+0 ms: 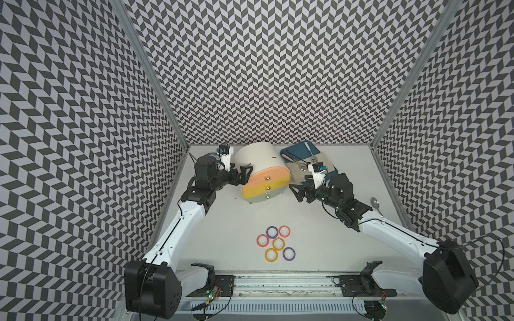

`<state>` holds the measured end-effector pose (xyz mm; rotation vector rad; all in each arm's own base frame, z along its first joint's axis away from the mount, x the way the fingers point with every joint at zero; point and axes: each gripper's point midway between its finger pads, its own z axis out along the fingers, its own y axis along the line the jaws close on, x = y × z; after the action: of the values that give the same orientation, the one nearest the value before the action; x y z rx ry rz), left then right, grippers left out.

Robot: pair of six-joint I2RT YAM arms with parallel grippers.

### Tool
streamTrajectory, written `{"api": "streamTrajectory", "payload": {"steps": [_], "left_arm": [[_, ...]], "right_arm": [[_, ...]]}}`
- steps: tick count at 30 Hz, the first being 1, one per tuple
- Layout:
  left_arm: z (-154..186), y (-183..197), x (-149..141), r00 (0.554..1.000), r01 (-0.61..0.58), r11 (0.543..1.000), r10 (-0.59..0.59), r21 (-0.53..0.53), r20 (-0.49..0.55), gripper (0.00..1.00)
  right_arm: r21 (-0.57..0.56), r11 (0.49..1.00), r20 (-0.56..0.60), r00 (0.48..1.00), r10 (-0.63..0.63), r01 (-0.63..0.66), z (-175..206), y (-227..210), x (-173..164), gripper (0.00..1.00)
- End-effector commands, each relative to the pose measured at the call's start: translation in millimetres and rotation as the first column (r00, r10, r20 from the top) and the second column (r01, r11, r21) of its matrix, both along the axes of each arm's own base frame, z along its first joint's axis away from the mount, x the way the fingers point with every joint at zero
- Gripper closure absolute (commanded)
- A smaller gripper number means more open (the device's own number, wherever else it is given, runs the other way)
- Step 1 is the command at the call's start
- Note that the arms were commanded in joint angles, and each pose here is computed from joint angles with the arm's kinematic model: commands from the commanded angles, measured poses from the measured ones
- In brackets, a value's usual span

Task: Place the transparent tape into the drawer according to color
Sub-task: Move the storage box to the center of the board, then open the drawer in the storage box.

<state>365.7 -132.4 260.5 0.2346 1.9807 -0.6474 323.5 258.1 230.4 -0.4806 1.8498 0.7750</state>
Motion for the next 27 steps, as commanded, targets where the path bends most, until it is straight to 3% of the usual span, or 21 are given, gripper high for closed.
{"api": "streamTrajectory", "payload": {"steps": [1,16,27], "left_arm": [[25.4,8.4,0.3,0.994,-0.062,0.991,0.072,-0.117,0.083,0.00],[15.4,10.2,13.5,0.998,-0.005,0.970,0.019,-0.243,0.056,0.01],[7.2,5.8,23.6,0.999,0.019,0.969,-0.010,-0.248,0.039,0.04]], "right_arm": [[0.033,0.999,0.075,0.997,0.007,-0.010,23.6,15.7,1.2,0.00],[0.085,0.996,0.119,0.993,0.023,-0.034,50.3,72.3,7.1,0.00],[0.032,0.997,0.132,0.988,-0.076,0.072,43.0,92.3,17.5,0.15]]}}
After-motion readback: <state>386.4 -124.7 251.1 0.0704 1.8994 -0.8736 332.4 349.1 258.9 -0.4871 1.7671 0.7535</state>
